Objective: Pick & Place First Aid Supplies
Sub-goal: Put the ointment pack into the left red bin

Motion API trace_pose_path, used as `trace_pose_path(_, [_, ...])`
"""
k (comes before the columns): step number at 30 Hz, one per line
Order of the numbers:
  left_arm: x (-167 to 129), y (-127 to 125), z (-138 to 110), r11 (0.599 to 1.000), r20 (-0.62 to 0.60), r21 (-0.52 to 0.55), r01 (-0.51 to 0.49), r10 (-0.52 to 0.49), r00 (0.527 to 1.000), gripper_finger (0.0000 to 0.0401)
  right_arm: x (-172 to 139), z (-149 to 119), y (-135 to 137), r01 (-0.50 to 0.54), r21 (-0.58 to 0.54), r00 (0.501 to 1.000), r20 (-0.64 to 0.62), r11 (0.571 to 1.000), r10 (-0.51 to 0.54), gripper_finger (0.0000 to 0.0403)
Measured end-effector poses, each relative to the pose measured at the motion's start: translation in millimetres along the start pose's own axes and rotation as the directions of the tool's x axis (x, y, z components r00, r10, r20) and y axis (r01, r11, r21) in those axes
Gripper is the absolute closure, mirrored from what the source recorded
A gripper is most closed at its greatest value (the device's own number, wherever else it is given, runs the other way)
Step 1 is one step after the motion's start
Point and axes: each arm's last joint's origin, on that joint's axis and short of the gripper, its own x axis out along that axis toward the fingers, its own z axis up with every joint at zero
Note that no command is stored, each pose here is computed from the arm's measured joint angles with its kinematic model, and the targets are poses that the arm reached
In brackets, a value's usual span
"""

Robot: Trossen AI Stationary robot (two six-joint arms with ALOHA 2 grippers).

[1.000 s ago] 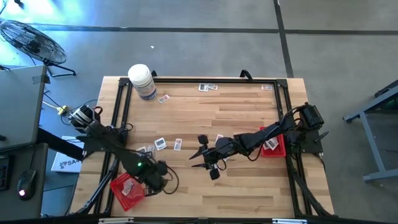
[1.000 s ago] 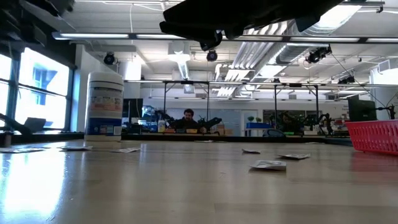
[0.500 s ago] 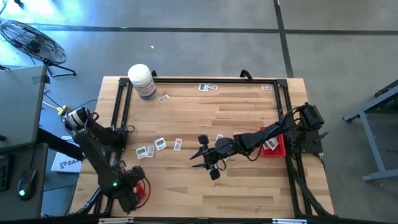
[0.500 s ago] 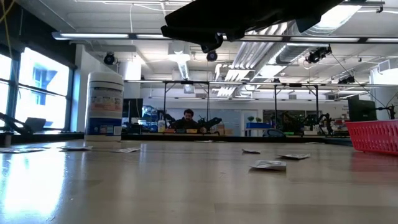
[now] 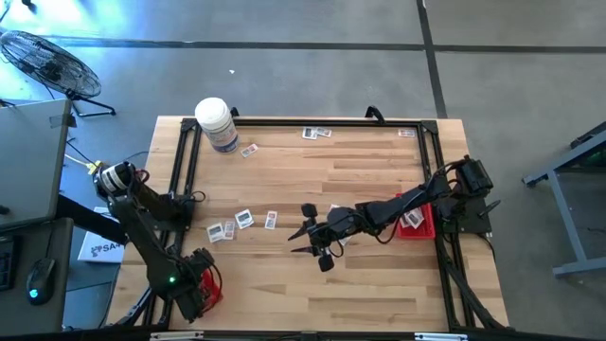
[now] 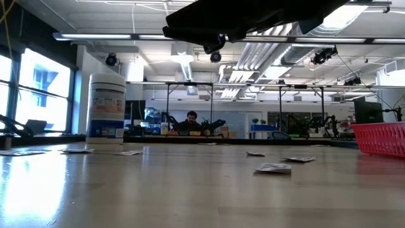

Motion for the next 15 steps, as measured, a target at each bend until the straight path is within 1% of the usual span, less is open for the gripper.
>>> trace_pose_path(3, [-15, 6, 5, 1.000, 0.008, -0.006, 0.022, -0.022, 1.000, 0.0306, 0, 0, 0, 0.000, 0.000, 1.000, 0.000, 1.000, 0.000, 0.0263])
trace_pose_path(5, [-25, 10, 11, 0.999, 0.065, 0.003, 0.045, -0.045, 0.997, 0.0299, 0, 0, 0, 0.000, 0.000, 1.000, 0.000, 1.000, 0.000, 0.0263])
trace_pose_path(6, [-30, 12, 15, 0.998, 0.118, 0.017, 0.062, -0.064, 0.991, 0.0298, 0, 0, 0, 0.000, 0.000, 1.000, 0.001, 1.000, 0.000, 0.0263])
trace_pose_path(8, [-37, 17, 25, 0.996, 0.270, 0.038, 0.086, -0.093, 0.958, 0.0297, 0, 0, 0, 0.000, 0.000, 1.000, 0.001, 1.000, 0.000, 0.0263])
trace_pose_path(10, [-40, 18, 37, 0.996, 0.403, 0.056, 0.076, -0.092, 0.910, 0.0298, 0, 0, 0, 0.000, 0.000, 1.000, 0.001, 1.000, 0.000, 0.0263])
trace_pose_path(13, [-43, 20, 57, 0.998, 0.504, 0.022, 0.053, -0.057, 0.862, 0.0298, 0, 0, 0, 0.000, 0.000, 1.000, 0.001, 1.000, 0.000, 0.0263])
trace_pose_path(15, [-42, 22, 71, 0.997, 0.537, -0.048, 0.062, -0.026, 0.843, 0.0298, 0, 0, 0, -0.001, 0.000, 1.000, 0.001, 1.000, 0.001, 0.0263])
